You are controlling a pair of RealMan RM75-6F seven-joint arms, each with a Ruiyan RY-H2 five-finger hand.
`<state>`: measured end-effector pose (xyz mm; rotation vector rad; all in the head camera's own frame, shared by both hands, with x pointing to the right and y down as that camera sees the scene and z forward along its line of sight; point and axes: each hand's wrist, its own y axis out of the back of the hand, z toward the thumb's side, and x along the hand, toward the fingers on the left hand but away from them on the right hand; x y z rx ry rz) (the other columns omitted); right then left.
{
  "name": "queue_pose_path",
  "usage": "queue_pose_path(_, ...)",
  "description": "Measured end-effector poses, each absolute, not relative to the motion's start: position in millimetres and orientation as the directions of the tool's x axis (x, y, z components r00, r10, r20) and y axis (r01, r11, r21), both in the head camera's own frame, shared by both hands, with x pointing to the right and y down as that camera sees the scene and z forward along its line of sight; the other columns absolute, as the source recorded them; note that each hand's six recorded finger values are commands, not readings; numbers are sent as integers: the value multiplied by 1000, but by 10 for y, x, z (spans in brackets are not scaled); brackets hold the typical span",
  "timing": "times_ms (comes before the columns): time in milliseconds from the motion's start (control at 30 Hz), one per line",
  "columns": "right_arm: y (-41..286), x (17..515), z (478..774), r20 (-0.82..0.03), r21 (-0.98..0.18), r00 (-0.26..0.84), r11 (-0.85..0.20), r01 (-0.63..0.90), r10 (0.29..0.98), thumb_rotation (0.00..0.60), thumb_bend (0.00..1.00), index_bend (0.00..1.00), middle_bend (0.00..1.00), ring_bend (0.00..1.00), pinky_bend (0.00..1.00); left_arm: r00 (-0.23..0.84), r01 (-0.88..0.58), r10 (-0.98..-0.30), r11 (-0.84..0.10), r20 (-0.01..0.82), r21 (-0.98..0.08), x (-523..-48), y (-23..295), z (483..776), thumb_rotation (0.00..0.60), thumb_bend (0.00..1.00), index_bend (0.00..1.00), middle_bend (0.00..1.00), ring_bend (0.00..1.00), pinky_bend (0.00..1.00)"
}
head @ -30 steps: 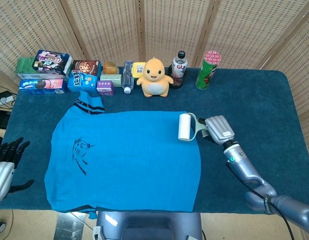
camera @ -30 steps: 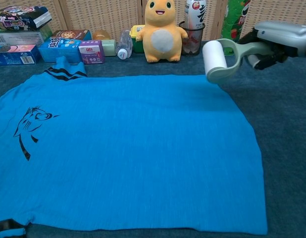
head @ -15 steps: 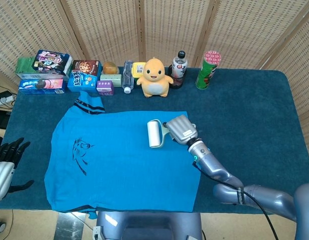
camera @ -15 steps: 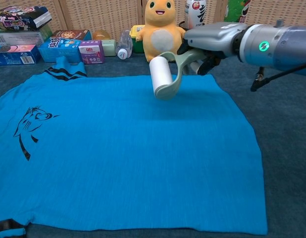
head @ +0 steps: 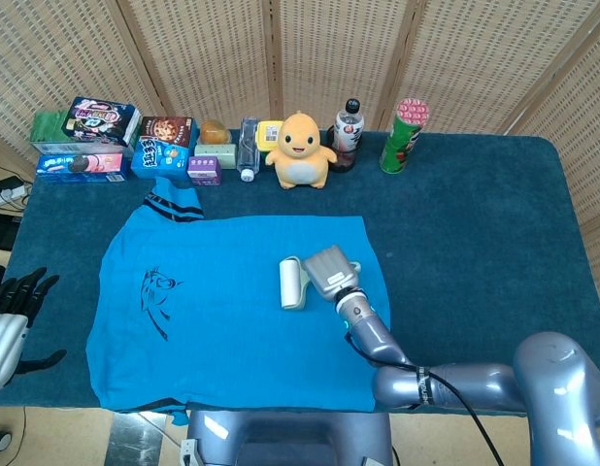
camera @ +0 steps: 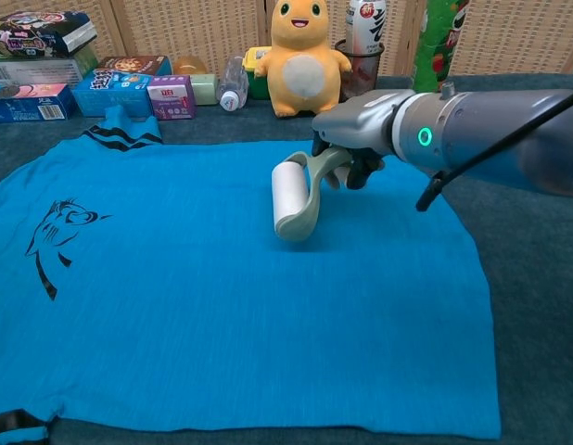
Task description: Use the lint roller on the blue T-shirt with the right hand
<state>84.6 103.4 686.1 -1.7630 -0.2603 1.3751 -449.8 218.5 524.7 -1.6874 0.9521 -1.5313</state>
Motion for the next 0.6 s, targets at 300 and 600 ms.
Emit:
queue_pose_path(300, 1096, 1024, 6968, -687, -726, 350, -575, -379, 637, 600, 1000, 515, 696, 784, 1000, 51, -82, -856, -517, 514, -852, -4496, 2187, 5245, 600, 141, 0, 0, 0, 20)
queue_pose_path(600, 1108, 1396, 7100, -690, -716, 314, -554, -424, 652, 600, 1000, 516, 696, 784, 1000, 52, -77, -855, -518, 516, -852, -4483, 2194, 5250, 600, 140, 0, 0, 0, 20)
